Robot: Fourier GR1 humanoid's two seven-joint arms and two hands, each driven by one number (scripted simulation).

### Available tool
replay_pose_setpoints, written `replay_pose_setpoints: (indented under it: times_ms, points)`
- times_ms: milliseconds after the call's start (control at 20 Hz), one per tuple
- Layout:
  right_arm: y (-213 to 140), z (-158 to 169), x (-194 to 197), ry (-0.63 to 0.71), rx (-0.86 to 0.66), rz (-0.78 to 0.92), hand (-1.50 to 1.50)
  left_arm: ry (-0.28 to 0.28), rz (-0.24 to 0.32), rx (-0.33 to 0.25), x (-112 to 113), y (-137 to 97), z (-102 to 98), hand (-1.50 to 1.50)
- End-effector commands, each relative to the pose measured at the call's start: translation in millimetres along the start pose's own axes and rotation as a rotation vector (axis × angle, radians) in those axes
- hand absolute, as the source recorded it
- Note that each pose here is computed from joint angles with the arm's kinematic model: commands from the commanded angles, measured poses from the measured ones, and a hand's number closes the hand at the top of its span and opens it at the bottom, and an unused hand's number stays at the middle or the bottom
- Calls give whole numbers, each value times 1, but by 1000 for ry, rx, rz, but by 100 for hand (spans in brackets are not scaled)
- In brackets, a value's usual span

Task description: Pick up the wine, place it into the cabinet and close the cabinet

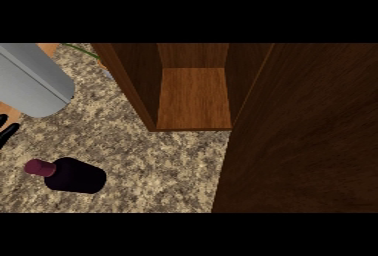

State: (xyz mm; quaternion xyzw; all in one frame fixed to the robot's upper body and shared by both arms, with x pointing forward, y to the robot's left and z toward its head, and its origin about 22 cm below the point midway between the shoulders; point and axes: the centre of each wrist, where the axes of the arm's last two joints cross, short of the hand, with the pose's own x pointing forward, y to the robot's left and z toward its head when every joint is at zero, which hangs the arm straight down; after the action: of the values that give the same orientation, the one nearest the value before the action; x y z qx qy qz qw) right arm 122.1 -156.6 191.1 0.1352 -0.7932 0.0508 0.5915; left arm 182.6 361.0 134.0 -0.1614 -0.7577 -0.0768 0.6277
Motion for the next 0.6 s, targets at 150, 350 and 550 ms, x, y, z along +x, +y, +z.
replay_pose_setpoints:
  times_ms: [150,350,550]
  points:
    - [2,27,27,-90,-54,29,-150,43,-5,26,-45,6,16,-150]
    - [-4,32,33,-86,-59,55,-150,37,-15,60,-54,22,30,-150]
    - [4,14,30,-84,-56,54,-150,48,-57,71,-70,19,17,-150]
